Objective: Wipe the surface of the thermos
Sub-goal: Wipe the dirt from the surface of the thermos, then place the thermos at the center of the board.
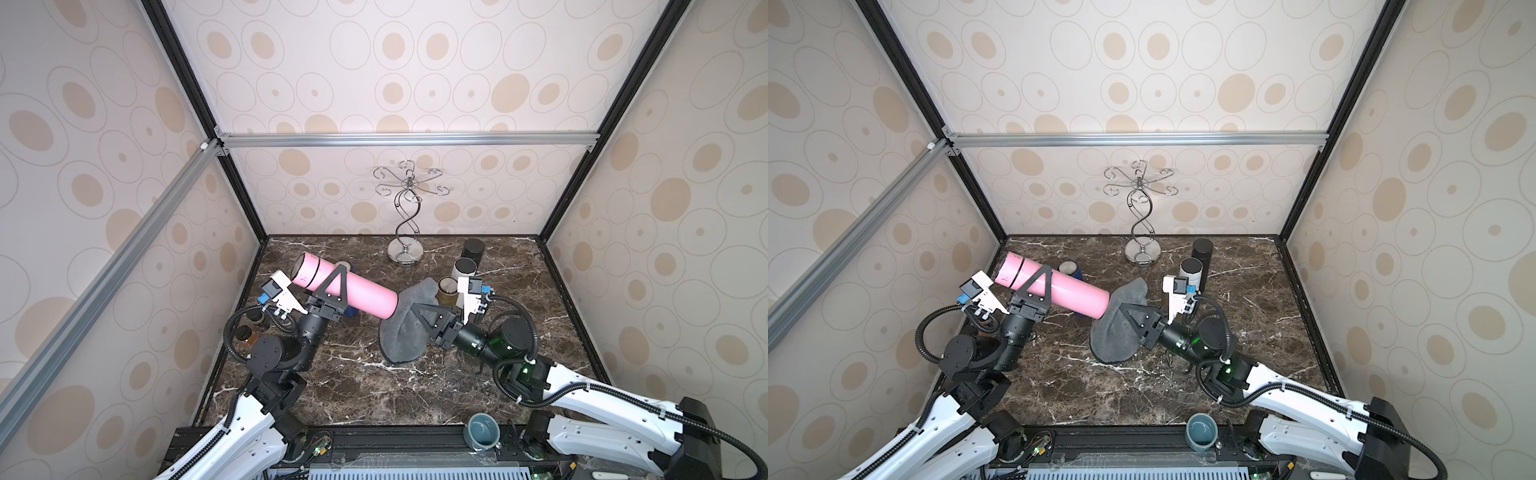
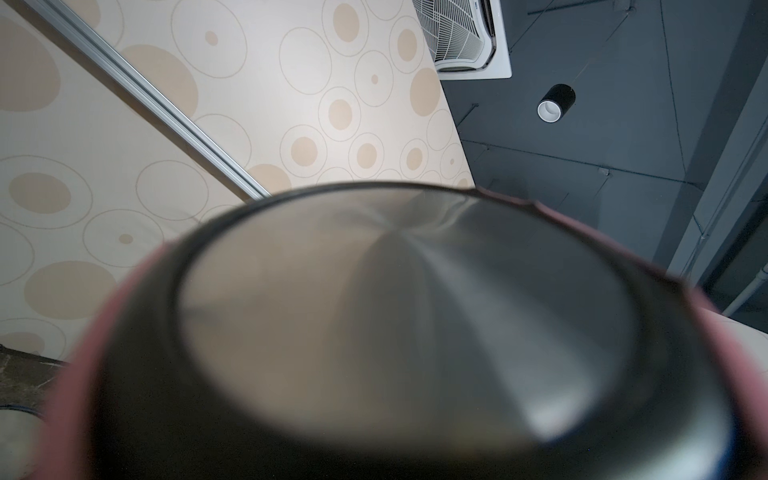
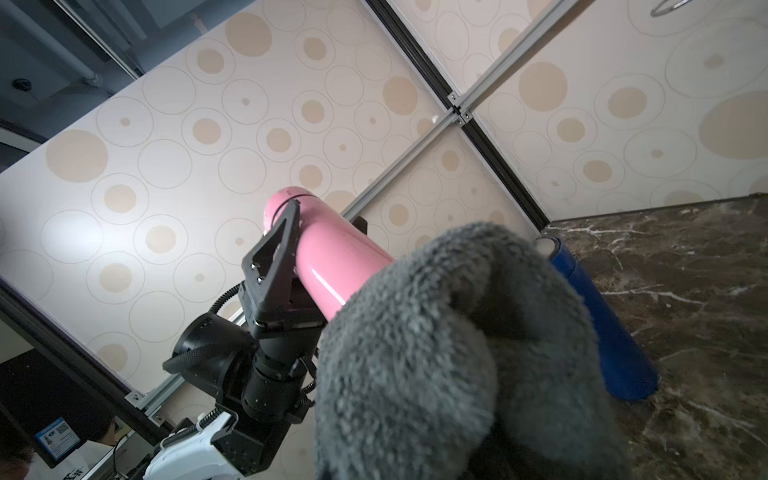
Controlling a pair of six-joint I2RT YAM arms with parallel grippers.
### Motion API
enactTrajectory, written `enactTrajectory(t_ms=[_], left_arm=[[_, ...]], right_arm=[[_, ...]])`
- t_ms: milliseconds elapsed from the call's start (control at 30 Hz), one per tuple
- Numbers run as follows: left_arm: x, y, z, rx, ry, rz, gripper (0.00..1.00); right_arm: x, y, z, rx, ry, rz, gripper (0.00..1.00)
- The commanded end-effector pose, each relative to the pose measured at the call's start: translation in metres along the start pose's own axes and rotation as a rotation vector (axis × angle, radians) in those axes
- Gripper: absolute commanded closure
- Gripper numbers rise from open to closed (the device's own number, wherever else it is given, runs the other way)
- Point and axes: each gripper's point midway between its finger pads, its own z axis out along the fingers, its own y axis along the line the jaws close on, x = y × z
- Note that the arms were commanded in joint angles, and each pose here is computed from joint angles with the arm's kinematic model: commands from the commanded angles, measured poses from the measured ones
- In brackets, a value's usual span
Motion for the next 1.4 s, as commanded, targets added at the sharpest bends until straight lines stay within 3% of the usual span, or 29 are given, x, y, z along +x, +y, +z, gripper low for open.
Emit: enactTrajectory(t_ms=[0,300,433,500,700,967,1133,1367], left_arm=[[-0.013,-0.020,0.001,0.071,-0.034,-0.021,1.00],[0.008,-0.009,0.016,0.044,0.024,0.046,1.00],[0.021,-0.001,0.029,0.000,0.078,0.127,1.00],[0.026,0.005,0.032,-0.018,0.096,0.167,1.00],[0.041,0.013,0.046,-0.054,0.159,0.263,1.00],[0.090,0.049,0.069,-0.154,0.334,0.386,1.00],[0.124,0.064,0.079,-0.167,0.416,0.455,1.00],[0.170,0.067,0.099,-0.130,0.446,0.570,1.00]], right_arm=[[0.004,0.001,0.014,-0.014,0.030,-0.010,1.00],[0.056,0.012,0.036,-0.100,0.277,0.011,1.00],[0.082,0.012,0.015,0.003,0.447,-0.143,1.00],[0.081,0.012,0.001,0.012,0.452,-0.151,1.00],[0.061,0.016,-0.046,0.065,0.425,-0.190,1.00],[-0.009,-0.028,-0.116,0.464,0.199,-0.272,1.00],[-0.019,-0.046,-0.126,0.580,0.152,-0.313,1.00],[-0.034,-0.056,-0.134,0.657,0.082,-0.367,1.00]])
